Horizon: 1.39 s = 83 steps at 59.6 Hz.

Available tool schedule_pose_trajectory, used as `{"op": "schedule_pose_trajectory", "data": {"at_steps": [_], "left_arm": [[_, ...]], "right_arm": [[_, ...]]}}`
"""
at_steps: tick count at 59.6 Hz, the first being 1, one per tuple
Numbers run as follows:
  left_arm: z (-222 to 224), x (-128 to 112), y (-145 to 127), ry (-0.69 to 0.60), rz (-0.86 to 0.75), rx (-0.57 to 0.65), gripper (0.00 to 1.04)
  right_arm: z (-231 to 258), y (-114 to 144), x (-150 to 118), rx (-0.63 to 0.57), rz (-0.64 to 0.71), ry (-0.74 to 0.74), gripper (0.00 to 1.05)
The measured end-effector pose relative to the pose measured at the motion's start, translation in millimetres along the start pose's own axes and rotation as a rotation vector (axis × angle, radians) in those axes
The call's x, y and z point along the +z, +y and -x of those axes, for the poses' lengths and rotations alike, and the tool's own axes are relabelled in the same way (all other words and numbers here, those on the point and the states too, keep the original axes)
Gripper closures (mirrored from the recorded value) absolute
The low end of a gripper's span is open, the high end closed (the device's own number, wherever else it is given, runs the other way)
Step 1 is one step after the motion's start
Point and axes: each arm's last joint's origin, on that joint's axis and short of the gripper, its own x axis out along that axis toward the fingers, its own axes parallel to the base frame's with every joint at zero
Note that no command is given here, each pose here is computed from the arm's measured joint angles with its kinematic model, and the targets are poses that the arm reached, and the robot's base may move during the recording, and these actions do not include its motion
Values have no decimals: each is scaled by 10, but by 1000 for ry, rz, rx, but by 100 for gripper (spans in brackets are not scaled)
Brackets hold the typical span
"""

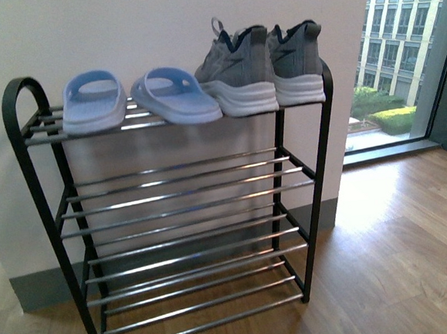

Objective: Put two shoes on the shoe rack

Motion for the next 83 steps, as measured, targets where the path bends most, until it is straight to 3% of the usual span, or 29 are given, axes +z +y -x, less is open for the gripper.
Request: {"op": "schedule_pose_trajectory", "data": {"at_steps": [83], "left_arm": [[0,0,2,0,0,3,9]], "right_arm": [[-1,2,-1,5,-2,2,9]]}}
